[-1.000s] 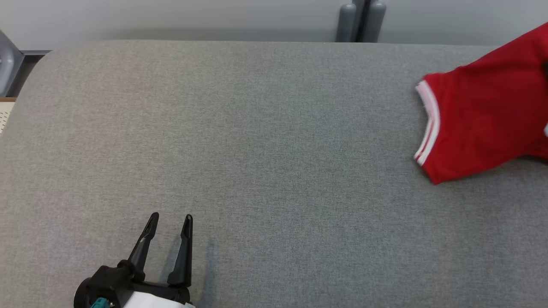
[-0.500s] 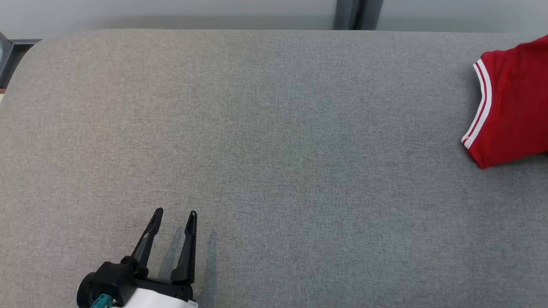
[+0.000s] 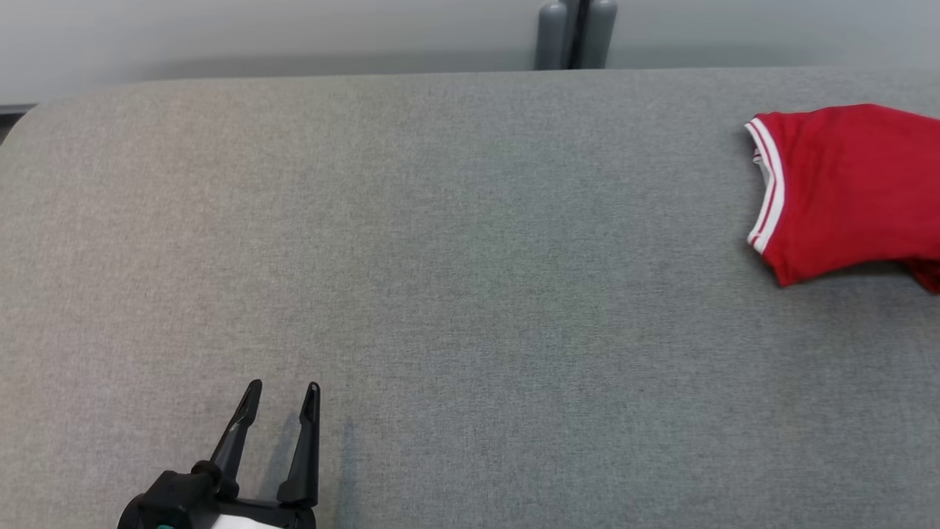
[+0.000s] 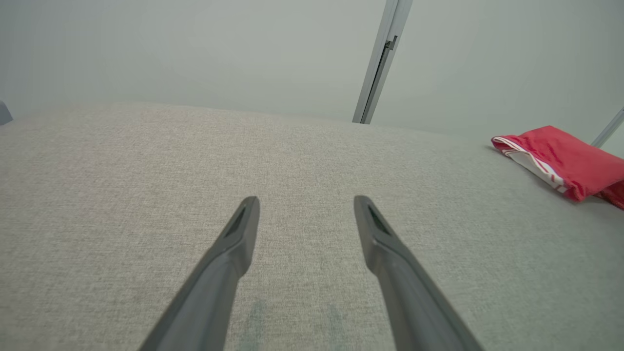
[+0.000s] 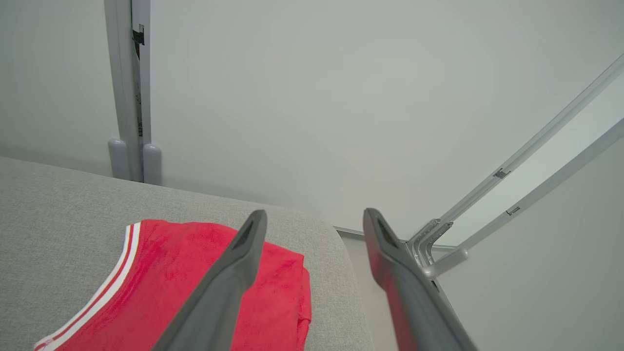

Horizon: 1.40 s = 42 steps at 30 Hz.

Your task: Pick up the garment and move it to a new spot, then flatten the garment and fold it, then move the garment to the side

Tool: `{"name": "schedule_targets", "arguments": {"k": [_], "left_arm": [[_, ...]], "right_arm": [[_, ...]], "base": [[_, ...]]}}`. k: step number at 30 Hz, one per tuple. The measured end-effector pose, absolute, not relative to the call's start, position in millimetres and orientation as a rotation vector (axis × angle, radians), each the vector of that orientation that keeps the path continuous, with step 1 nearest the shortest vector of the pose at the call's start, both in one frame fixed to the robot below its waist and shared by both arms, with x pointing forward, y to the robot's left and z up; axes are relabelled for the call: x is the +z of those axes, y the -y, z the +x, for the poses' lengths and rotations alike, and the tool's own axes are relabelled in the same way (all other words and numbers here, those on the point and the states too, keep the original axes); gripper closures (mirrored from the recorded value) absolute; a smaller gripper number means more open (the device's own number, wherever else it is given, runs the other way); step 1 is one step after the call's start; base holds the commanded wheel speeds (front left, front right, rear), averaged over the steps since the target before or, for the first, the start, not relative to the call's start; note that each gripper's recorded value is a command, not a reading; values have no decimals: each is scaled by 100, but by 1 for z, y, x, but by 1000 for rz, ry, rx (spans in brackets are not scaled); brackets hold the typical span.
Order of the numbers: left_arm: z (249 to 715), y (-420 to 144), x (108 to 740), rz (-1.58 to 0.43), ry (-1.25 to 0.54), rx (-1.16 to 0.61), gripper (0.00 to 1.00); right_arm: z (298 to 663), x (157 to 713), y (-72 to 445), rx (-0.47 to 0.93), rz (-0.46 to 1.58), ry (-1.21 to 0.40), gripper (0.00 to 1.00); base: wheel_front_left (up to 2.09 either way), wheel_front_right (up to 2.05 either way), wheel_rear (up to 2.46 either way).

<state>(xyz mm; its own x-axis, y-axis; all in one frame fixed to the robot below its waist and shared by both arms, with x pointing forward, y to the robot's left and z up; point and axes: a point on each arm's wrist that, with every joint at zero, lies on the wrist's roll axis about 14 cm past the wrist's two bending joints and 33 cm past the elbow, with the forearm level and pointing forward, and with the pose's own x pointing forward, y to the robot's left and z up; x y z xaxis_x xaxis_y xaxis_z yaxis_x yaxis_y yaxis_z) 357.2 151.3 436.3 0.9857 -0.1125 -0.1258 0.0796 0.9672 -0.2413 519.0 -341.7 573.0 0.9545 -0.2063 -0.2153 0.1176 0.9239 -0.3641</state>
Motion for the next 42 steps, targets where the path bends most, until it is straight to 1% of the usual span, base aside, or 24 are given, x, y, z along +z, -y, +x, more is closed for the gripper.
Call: {"name": "schedule_targets", "arguments": {"k": [4, 7, 11, 14, 18, 19, 22, 26, 29, 36, 42], "left_arm": [[358, -149, 444, -239, -115, -107, 0], [359, -153, 454, -244, -83, -96, 0], [354, -159, 466, -237, -45, -76, 0], [349, -170, 475, -223, -17, -31, 0], [336, -181, 478, -220, -6, 10, 0], [330, -186, 477, -214, -8, 30, 0], [321, -192, 473, -202, -17, 46, 0], [311, -201, 466, -196, -35, 75, 0], [307, -204, 463, -187, -44, 82, 0], [300, -214, 463, -181, -39, 109, 0], [297, -216, 463, -182, -37, 113, 0]], "right_arm": [[501, 582, 338, -156, -366, -199, 0], [490, 597, 327, -133, -366, -103, 0], [469, 603, 299, -69, -345, 38, 0], [450, 598, 278, -19, -320, 128, 0], [421, 576, 259, 2, -257, 188, 0], [407, 561, 250, 0, -222, 184, 0], [389, 537, 233, 12, -199, 140, 0], [377, 541, 208, 31, -156, 173, 0], [365, 527, 196, 47, -125, 137, 0], [349, 502, 191, 56, -96, 63, 0], [340, 487, 201, 25, -57, 15, 0]], "base": [[0, 0, 0], [0, 0, 0], [0, 0, 0], [0, 0, 0], [0, 0, 0], [0, 0, 0], [0, 0, 0], [0, 0, 0], [0, 0, 0], [0, 0, 0], [0, 0, 0]]}}
